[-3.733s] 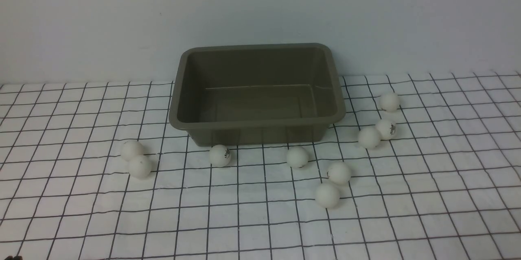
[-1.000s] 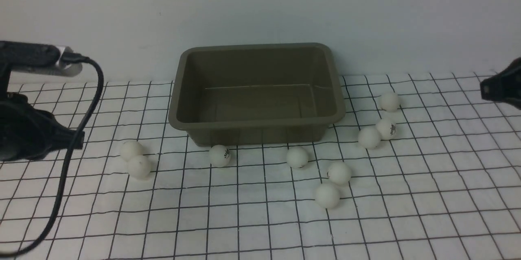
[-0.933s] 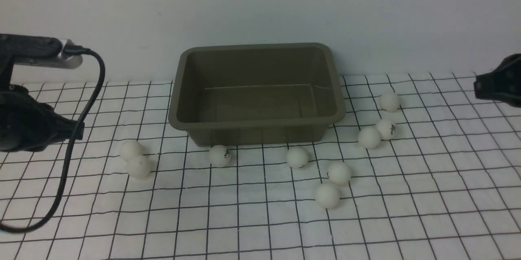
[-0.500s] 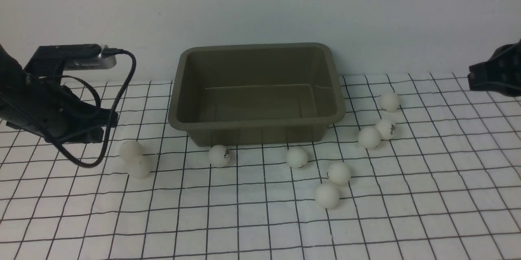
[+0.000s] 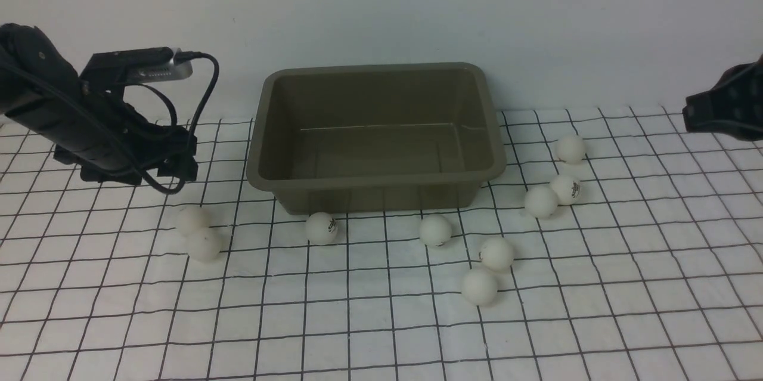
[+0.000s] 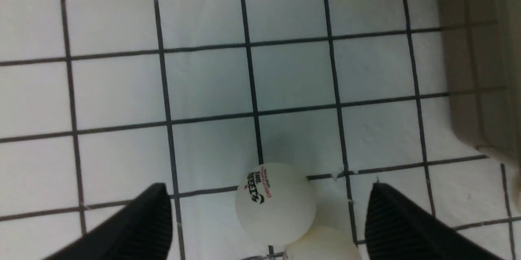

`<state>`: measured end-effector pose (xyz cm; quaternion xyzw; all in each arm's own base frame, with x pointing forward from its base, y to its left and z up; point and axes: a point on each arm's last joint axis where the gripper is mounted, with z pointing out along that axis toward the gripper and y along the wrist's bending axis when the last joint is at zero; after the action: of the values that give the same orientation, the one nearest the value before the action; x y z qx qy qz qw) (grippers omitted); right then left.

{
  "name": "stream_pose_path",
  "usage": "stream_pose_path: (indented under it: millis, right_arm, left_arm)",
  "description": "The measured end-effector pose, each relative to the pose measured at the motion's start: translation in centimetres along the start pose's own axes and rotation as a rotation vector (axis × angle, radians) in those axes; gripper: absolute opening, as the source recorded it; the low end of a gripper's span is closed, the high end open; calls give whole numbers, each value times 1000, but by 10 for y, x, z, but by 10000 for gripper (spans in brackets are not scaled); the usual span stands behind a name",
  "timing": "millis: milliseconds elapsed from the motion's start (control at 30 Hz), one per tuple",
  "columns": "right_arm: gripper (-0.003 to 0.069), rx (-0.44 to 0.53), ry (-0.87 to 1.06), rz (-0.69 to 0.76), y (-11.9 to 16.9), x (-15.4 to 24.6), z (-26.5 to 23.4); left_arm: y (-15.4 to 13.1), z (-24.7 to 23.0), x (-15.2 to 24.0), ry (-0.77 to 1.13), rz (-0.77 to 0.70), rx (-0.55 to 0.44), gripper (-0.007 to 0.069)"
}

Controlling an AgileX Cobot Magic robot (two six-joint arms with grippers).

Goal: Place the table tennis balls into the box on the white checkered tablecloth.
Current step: 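Reach for and grasp a ping pong ball on the table beside the basket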

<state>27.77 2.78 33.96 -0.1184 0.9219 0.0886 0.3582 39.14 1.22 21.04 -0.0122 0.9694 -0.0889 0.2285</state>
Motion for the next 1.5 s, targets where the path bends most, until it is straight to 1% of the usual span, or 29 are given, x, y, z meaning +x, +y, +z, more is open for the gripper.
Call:
stream_pose_path:
  millis: [67, 267, 367, 467, 633, 1100, 1300, 1400, 1433, 1467, 1500]
  right_arm:
    - [-13, -1, 0, 0, 0, 0, 0]
    - [-13, -3, -1, 1, 0, 0, 0]
    - [-13, -3, -1, 0, 0, 0, 0]
    - [-13, -4, -1, 0, 0, 0, 0]
    - [-13, -5, -2, 0, 0, 0, 0]
    - [-12, -5, -2, 1, 0, 0, 0]
    - [-12, -6, 0, 1, 1, 0, 0]
    - [-12, -6, 0, 1, 1, 0, 0]
    - [-12, -6, 0, 1, 1, 0, 0]
    - [-12, -6, 0, 1, 1, 0, 0]
    - [-12, -6, 0, 1, 1, 0, 0]
  left_arm:
    - [2, 12, 3, 33, -6, 1, 587]
    - [6, 37, 10, 97, -31, 18, 587]
    - [2, 46, 13, 115, -16, 38, 587]
    - [-6, 50, 13, 108, 4, 58, 587]
    - [-12, 52, 12, 95, 29, 60, 587]
    - [-11, 54, 12, 94, 32, 57, 587]
    - [-9, 67, 16, 123, 25, 56, 584]
    - [-8, 70, 17, 123, 24, 53, 565]
    - [-8, 70, 17, 119, 23, 52, 533]
    - [-7, 71, 16, 115, 22, 49, 485]
    - [-7, 71, 16, 114, 22, 49, 477]
